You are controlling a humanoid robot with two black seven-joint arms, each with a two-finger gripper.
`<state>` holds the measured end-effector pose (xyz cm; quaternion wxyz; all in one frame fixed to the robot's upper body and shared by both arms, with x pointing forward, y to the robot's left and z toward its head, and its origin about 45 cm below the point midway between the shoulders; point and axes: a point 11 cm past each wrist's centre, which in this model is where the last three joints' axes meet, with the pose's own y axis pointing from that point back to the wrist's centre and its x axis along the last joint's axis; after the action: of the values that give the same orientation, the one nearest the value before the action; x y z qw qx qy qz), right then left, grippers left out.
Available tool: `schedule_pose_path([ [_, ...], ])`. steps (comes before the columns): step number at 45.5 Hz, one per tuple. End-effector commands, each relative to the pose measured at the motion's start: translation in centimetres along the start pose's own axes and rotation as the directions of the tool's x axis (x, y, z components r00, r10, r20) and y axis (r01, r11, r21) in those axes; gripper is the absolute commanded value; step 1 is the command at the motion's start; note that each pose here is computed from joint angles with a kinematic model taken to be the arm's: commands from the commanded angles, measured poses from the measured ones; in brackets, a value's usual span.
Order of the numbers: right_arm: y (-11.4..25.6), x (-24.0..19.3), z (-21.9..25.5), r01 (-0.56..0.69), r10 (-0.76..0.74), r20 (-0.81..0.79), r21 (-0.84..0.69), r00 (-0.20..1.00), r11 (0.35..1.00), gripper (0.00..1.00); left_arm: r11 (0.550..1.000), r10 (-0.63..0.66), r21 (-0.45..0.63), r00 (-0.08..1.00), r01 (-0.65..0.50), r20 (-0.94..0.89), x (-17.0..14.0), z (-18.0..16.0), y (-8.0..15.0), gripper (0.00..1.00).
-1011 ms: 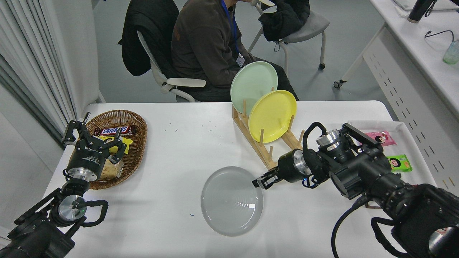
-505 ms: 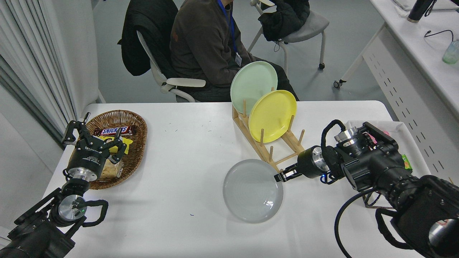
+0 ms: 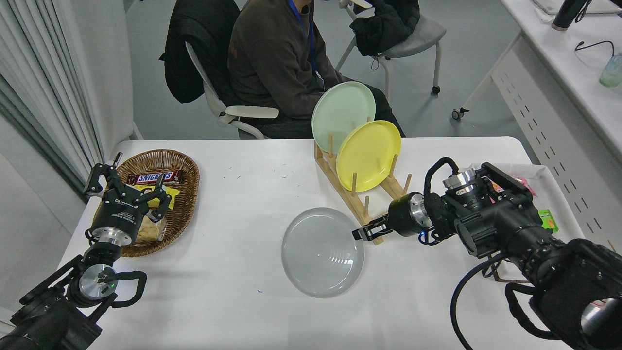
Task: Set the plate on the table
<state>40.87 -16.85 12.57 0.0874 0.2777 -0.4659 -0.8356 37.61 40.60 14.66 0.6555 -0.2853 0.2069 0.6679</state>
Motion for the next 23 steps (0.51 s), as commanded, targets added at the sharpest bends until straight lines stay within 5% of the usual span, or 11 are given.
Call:
schedule_pose_path([
  [1, -0.7, 0.7, 0.8, 0.009, -0.008, 0.035, -0.054, 0.999, 0.999, 0.00, 1.000, 0.000, 0.000, 1.000, 0.000, 0.000, 0.0, 0.0, 0.0, 0.98],
  [23, -1.4, 1.6, 1.3, 0.032, -0.013, 0.142, -0.129, 0.990, 0.991, 0.00, 1.000, 0.000, 0.000, 1.000, 0.000, 0.000, 0.0, 0.0, 0.0, 0.98],
])
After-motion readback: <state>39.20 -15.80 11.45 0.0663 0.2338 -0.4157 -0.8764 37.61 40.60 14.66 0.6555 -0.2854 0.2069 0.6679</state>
